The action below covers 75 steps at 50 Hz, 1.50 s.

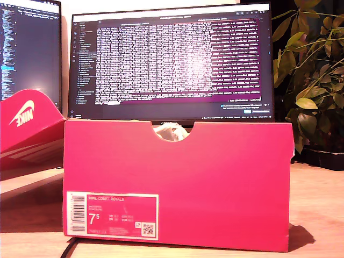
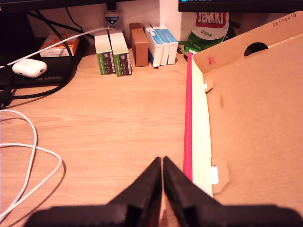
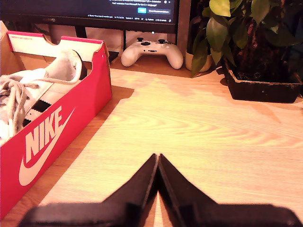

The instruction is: Close the red shoebox by pushing the lid with your left arm and holding the box in place with your right arm

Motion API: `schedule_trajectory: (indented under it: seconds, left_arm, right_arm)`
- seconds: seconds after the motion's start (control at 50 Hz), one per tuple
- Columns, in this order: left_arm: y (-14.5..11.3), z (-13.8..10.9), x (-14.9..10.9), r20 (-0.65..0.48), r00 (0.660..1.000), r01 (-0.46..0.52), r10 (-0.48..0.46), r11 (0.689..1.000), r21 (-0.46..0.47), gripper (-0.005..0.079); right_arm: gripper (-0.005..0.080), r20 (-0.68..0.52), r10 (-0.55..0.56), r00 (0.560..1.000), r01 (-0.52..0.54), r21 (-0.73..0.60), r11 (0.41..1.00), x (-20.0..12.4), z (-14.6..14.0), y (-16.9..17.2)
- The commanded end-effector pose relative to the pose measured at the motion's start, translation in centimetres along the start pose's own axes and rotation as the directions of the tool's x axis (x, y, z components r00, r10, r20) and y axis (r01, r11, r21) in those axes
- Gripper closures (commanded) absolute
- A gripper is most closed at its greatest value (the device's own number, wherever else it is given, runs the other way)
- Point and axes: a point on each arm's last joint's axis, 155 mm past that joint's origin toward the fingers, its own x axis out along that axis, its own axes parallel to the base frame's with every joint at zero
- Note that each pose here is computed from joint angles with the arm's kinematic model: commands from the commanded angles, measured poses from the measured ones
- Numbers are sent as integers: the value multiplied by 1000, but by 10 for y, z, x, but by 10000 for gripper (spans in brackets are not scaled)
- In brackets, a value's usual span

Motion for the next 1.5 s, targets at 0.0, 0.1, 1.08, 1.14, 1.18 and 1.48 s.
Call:
schedule_trajectory:
  seconds: [0.0, 0.1, 1.08, 1.14, 1.18, 1.48]
  left_arm:
    - [1, -12, 4, -20, 1000, -4, 3, 1000, -5, 756]
    - [1, -12, 4, -20, 1000, -4, 3, 1000, -5, 756]
    - [1, -11, 4, -17, 1000, -3, 3, 1000, -6, 756]
    - [0, -9, 4, -10, 1000, 3, -3, 1000, -21, 756]
    - [-2, -8, 4, -5, 1000, 13, -14, 999, -37, 756]
    - [-30, 25, -2, 116, 979, 190, -166, 950, -249, 757]
  right_arm:
    - [764, -6, 1, 1000, -1, -1, 1000, 2, -3, 0]
    - [764, -6, 1, 1000, -1, -1, 1000, 2, -3, 0]
    - [764, -6, 1, 1000, -1, -1, 1000, 2, -3, 0]
    - [764, -6, 1, 1000, -1, -1, 1000, 2, -3, 0]
    - [764, -6, 2, 1000, -2, 1, 1000, 2, -3, 0]
    - [764, 62, 5, 998, -22, 275, 961, 1, 14, 0]
